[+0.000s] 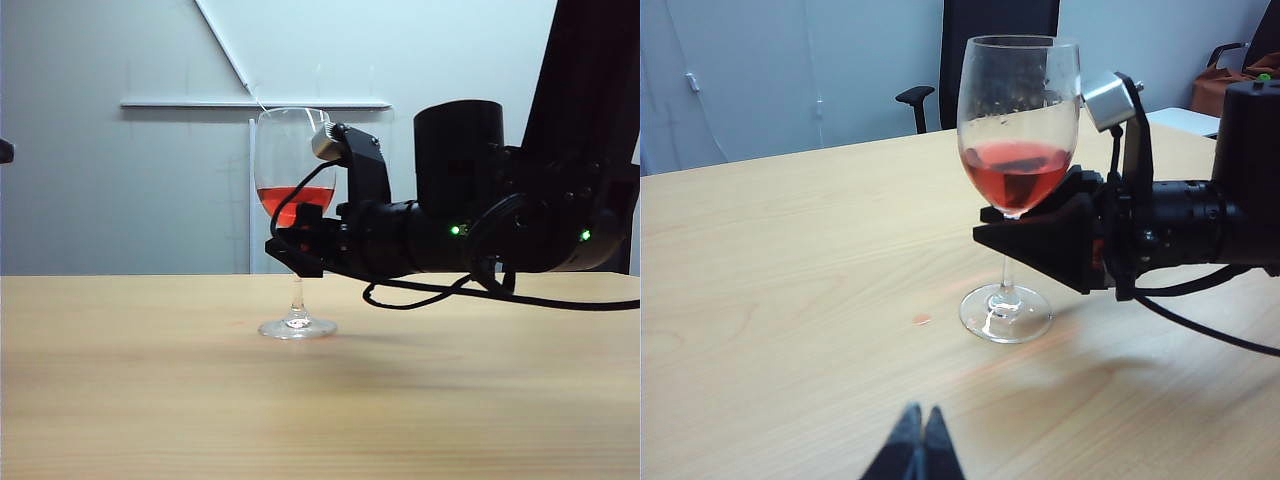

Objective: Gently pick up the goblet, rotate it counterclockwise for two full turns (viewing from above), and then place it back on the table.

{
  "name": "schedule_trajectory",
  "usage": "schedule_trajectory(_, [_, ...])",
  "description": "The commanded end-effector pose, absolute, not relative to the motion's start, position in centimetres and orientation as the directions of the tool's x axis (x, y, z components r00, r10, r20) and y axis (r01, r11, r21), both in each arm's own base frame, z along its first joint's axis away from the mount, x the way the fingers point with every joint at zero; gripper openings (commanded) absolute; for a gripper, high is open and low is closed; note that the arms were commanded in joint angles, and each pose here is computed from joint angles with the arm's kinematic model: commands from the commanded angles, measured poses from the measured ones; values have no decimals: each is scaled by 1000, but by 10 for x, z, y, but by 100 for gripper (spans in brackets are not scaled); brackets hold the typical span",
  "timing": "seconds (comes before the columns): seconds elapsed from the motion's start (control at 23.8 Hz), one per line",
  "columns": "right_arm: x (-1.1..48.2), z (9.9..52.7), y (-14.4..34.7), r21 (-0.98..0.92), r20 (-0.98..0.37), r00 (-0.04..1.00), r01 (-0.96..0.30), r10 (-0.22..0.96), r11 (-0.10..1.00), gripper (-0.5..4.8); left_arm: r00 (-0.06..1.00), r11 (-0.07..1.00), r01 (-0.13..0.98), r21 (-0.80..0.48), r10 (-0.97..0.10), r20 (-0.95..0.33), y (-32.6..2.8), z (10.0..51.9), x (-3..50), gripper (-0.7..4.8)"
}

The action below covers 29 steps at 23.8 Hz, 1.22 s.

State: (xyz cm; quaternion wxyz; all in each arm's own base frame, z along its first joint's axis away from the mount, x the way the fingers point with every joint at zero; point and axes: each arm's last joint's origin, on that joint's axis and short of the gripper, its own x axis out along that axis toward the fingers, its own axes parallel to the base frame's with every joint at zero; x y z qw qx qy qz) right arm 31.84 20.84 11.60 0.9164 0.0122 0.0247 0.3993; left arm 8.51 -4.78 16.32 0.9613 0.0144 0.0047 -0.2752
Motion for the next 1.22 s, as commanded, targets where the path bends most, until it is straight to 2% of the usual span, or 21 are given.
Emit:
schedule_trajectory(0.04, [316, 116, 213, 41, -25, 667, -743, 744, 668, 198, 847, 847, 531, 27, -532, 5, -48, 166, 85, -5])
schedule_trajectory(0.21, [315, 115, 215, 41, -25, 664, -746, 747, 664, 151, 847, 847, 531, 27, -532, 4, -48, 166, 85, -5])
schedule_trajectory(0.5, [321, 122, 219, 33, 4, 667, -745, 745, 666, 149, 847, 847, 531, 27, -531, 5, -48, 166, 85, -5])
schedule_trajectory(0.59, [322, 124, 220, 32, 6, 667, -745, 745, 666, 130, 847, 847, 531, 27, -531, 4, -48, 166, 85, -5])
schedule_trajectory(0.67, [323, 124, 220, 33, 2, 667, -745, 745, 666, 88, 847, 847, 531, 27, -532, 4, -48, 166, 85, -5])
schedule_trajectory(0.8, [323, 122, 220, 37, -13, 664, -747, 748, 664, 78, 847, 847, 531, 27, -531, 4, -48, 166, 85, -5])
schedule_trajectory(0.88, [323, 122, 220, 37, -11, 664, -747, 748, 664, 39, 847, 847, 531, 27, -532, 4, -48, 166, 85, -5])
schedule_trajectory(0.96, [323, 122, 220, 37, -10, 664, -747, 748, 664, 38, 847, 847, 531, 27, -532, 4, -48, 166, 85, -5])
schedule_trajectory(1.05, [323, 122, 220, 36, -10, 664, -747, 748, 664, -6, 847, 847, 531, 27, -531, 4, -48, 166, 85, -5])
schedule_trajectory(1.22, [323, 124, 220, 34, 1, 664, -748, 748, 663, -6, 847, 847, 531, 27, -531, 4, -48, 166, 85, -5])
